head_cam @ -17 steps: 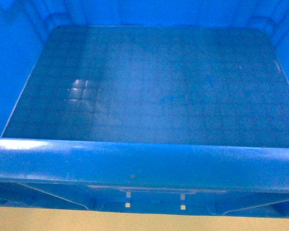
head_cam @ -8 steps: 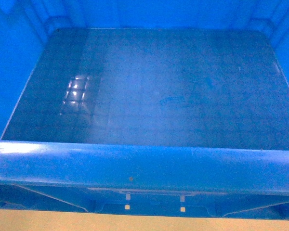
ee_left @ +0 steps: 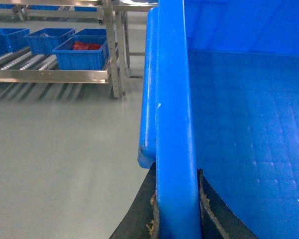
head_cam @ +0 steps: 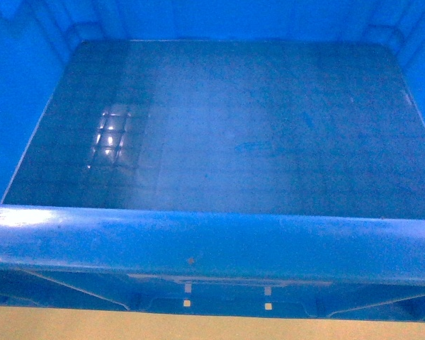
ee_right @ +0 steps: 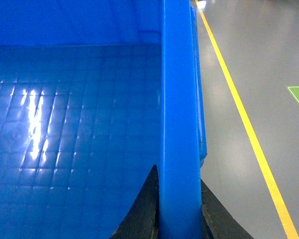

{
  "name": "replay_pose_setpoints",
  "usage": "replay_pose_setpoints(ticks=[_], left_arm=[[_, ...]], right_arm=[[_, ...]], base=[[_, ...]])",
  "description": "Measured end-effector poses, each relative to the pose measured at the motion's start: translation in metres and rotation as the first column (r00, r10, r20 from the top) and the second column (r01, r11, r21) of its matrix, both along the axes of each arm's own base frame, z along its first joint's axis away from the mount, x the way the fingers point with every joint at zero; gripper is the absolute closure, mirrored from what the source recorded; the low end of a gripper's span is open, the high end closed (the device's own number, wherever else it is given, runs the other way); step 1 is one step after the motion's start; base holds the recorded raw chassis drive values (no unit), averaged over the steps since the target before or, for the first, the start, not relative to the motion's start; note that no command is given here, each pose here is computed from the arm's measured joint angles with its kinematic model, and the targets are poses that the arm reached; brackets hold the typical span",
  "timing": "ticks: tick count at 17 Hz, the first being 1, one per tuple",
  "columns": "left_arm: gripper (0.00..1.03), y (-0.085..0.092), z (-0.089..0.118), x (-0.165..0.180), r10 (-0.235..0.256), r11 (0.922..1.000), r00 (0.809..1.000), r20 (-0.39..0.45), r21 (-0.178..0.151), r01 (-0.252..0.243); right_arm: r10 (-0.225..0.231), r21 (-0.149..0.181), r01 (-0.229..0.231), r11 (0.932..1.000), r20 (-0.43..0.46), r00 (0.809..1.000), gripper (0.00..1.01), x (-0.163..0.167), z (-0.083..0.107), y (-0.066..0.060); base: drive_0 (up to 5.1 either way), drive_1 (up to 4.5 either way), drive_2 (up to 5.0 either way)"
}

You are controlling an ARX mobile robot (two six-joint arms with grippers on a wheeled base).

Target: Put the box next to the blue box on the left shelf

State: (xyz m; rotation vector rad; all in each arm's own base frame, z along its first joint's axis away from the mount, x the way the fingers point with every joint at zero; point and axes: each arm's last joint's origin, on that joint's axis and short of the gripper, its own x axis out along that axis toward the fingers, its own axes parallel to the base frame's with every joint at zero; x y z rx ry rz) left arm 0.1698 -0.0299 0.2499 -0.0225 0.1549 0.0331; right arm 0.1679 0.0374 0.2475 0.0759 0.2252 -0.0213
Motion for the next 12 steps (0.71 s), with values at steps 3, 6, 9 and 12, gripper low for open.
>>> replay_pose_setpoints(ticks=[3, 6, 9, 12], left_arm=[[0.94, 0.0, 0.0002, 0.0, 0.0, 1.0, 1.0, 0.002, -0.001, 0.0], [0.94, 0.0, 0.0001, 0.0, 0.0, 1.0, 1.0, 0.001, -0.001, 0.0], [0.94, 0.0, 0.0, 0.0, 0.0, 1.0, 1.0, 0.0, 0.0, 0.0], [0.94, 0.0, 0.0, 0.0, 0.0, 1.0, 1.0, 0.0, 0.0, 0.0]], right_arm=[[0.0, 0.0, 0.0, 1.0, 0.0, 1.0, 0.93, 0.0, -0.0001, 0.0], [0.0, 0.0, 0.0, 1.0, -0.001, 1.0, 0.93, 0.0, -0.0004, 0.0], [0.0, 0.0, 0.0, 1.0, -0.002, 1.0, 0.93, -0.0001, -0.0005, 0.0], [0.0, 0.0, 0.0, 1.0, -0.001, 1.0, 0.93, -0.0002, -0.0003, 0.0]], base=[[0.1, 4.26, -4.0], [0.1, 4.26, -4.0], [0.1, 4.26, -4.0], [-0.1, 4.09, -4.2]])
